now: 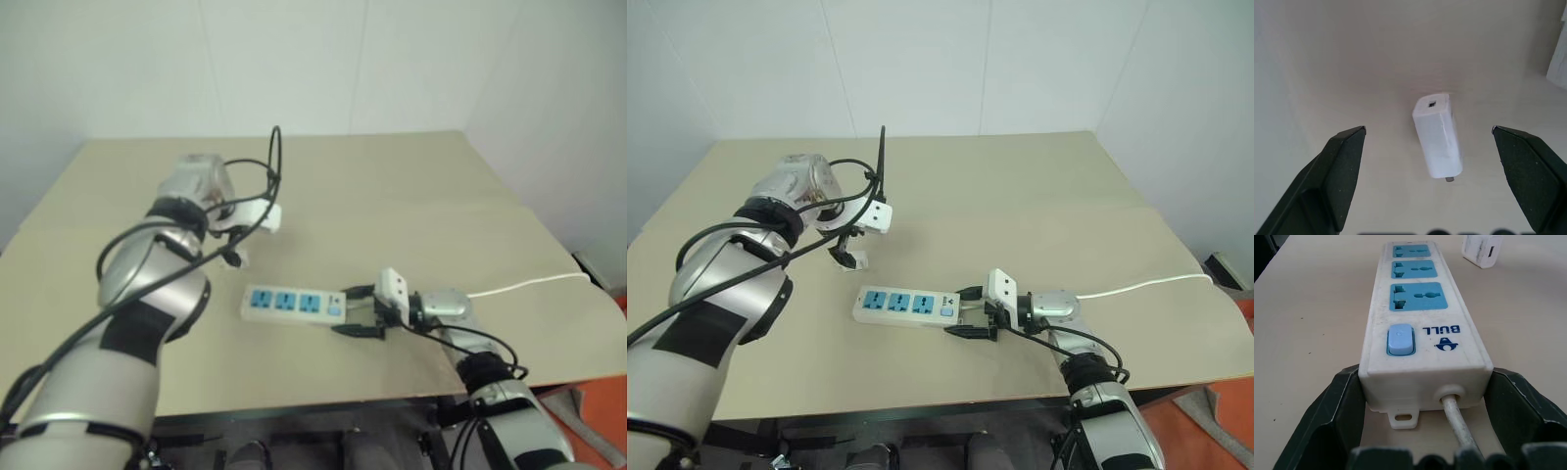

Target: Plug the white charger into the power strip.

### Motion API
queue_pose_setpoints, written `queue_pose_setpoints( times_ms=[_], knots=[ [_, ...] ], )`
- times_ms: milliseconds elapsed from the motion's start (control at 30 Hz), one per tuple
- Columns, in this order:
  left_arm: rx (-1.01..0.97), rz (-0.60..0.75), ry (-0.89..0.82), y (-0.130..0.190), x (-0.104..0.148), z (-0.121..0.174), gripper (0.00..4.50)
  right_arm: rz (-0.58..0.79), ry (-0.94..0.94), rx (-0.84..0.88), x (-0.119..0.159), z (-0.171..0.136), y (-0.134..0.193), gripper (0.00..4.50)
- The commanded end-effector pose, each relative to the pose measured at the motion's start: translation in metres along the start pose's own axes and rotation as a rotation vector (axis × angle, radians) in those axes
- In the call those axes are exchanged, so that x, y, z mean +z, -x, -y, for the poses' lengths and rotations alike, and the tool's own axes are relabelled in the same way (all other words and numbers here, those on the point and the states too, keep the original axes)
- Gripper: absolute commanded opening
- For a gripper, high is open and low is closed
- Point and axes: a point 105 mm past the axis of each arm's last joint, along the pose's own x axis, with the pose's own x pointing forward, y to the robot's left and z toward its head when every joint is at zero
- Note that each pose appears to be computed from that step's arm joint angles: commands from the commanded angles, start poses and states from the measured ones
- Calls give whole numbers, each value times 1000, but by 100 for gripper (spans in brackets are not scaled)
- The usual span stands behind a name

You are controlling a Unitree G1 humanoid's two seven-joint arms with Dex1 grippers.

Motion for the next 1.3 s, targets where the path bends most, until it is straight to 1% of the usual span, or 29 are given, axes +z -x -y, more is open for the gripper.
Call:
queue_pose_setpoints(
  times_ms=[33,133,200,433,500,767,867,1000,1133,1167,1300],
  knots=[
    [24,-1,15,0,3,-3,450,0,33,9,2,-2,-7,343],
    [32,-16,22,-6,3,-2,450,3,31,7,2,-3,-8,343],
    [31,1,43,-10,6,-1,450,1,31,0,1,-3,-9,343],
    [22,-18,52,-19,1,3,450,-2,28,-13,-1,-4,-9,343],
    [31,4,76,-21,4,3,450,-4,22,-16,-2,-6,-9,343],
    [28,-4,75,-28,2,6,450,-20,23,-27,-4,-7,-7,343],
    [35,-38,51,-30,-2,7,391,-26,21,-32,-6,-7,-6,343],
    [48,-10,60,-31,4,5,258,-37,21,-32,-8,-9,-6,343],
    [37,-17,50,-31,5,6,123,-35,22,-35,-7,-9,-6,343],
    [36,-16,50,-31,6,6,102,-34,23,-37,-7,-8,-6,343],
    [55,25,36,-26,14,2,101,-37,33,-45,-5,-4,-6,343]
  ],
)
